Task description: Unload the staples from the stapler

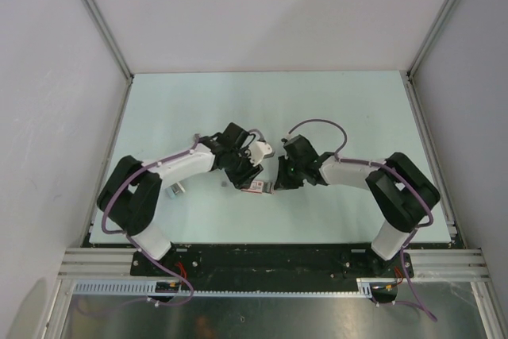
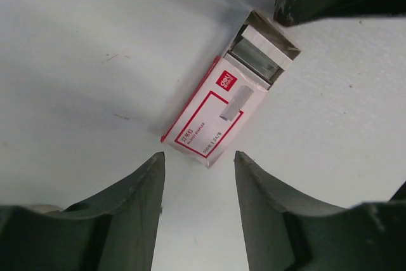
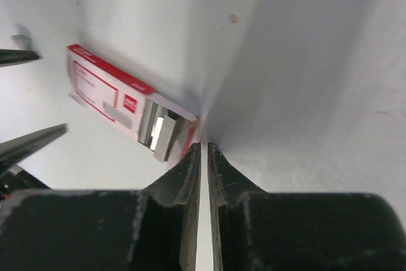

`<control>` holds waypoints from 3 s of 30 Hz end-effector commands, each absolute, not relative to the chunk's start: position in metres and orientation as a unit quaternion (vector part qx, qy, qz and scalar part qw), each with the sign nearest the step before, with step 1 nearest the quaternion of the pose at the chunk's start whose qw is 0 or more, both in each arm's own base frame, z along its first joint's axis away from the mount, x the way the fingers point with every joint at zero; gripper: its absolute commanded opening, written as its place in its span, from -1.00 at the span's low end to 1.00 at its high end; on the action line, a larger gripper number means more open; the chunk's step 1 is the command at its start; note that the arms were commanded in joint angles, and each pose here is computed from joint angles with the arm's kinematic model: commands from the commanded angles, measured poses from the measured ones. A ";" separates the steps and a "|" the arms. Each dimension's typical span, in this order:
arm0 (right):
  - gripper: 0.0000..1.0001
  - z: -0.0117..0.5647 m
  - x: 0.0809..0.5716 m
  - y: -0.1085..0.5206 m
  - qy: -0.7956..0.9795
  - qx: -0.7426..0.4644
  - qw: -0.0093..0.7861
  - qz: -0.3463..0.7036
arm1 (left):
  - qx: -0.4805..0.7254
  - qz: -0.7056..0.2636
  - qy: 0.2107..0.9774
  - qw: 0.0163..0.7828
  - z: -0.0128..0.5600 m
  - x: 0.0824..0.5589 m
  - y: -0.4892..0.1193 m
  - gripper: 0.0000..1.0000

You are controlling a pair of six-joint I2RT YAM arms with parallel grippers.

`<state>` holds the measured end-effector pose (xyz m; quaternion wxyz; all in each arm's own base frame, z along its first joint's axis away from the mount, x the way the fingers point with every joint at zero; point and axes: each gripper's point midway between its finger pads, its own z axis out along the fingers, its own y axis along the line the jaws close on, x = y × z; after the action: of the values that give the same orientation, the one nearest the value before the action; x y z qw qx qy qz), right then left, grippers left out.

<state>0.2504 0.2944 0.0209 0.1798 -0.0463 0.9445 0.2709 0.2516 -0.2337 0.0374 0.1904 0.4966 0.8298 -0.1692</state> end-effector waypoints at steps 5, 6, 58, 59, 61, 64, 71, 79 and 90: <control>-0.59 0.050 0.265 0.273 0.942 -0.047 0.234 0.234 | 0.492 -0.204 0.812 0.237 0.091 0.260 -0.240 0.09; -0.55 0.050 0.264 0.277 0.942 -0.049 0.236 0.236 | 0.490 -0.208 0.813 0.235 0.091 0.260 -0.240 0.09; -0.52 0.055 0.272 0.273 0.943 -0.054 0.274 0.181 | 0.519 -0.225 0.808 0.163 0.017 0.225 -0.226 -0.28; -0.52 0.057 0.272 0.276 0.941 -0.055 0.276 0.187 | 0.518 -0.224 0.809 0.164 0.018 0.226 -0.226 -0.28; -0.52 0.061 0.273 0.281 0.938 -0.061 0.277 0.200 | 0.517 -0.222 0.810 0.166 0.019 0.228 -0.227 -0.28; -0.53 0.064 0.273 0.289 0.934 -0.067 0.271 0.224 | 0.515 -0.222 0.811 0.169 0.021 0.231 -0.228 -0.28; -0.55 0.079 0.268 0.313 0.916 -0.091 0.259 0.294 | 0.511 -0.214 0.815 0.170 0.020 0.236 -0.229 -0.28; -0.56 0.101 0.278 0.287 0.909 -0.072 0.278 0.301 | 0.508 -0.206 0.818 0.175 0.021 0.242 -0.228 -0.29; -0.56 0.054 0.271 0.273 0.912 -0.024 0.207 0.354 | 0.502 -0.208 0.820 0.180 0.026 0.242 -0.228 -0.29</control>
<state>0.2880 0.2630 0.0803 0.2588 -0.0271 0.9132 0.3135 0.2373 -0.2254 0.0171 0.1716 0.5034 0.8206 -0.2091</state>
